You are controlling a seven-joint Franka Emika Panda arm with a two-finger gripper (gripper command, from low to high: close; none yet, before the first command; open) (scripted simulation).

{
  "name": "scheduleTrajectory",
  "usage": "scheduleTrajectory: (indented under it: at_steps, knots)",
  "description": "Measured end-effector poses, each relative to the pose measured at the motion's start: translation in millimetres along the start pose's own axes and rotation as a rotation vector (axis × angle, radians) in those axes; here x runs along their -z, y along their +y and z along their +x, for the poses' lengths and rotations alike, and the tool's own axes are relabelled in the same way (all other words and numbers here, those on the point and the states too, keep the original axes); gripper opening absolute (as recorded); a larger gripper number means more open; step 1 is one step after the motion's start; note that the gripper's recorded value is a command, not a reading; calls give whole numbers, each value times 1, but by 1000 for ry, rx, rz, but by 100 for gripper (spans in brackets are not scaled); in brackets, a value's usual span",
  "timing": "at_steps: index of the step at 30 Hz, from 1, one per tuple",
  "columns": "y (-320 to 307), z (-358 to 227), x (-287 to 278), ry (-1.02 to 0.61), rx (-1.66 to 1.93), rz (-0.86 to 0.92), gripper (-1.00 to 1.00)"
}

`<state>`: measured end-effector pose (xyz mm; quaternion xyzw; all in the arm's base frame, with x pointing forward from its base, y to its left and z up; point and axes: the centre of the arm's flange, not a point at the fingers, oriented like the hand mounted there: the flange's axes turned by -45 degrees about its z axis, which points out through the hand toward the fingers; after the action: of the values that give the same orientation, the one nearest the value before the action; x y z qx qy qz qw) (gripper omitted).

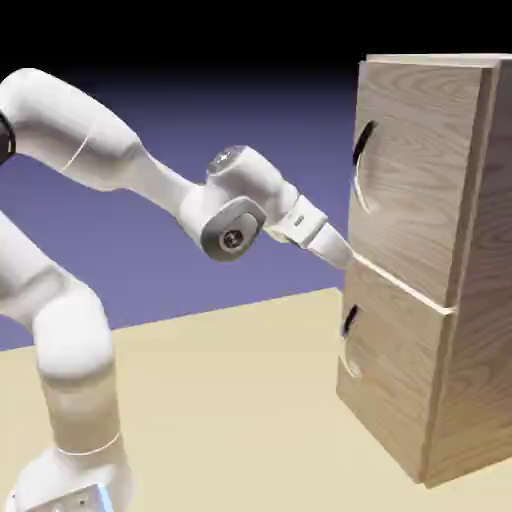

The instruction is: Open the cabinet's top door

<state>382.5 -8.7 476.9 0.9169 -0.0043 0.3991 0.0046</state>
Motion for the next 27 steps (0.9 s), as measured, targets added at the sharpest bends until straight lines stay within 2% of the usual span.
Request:
scheduleTrajectory:
  at_steps: [13, 27]
  knots:
    - [35, 20, 82, 143, -213, -43, 0]
    - [17, 22, 134, 357, -288, -30, 0]
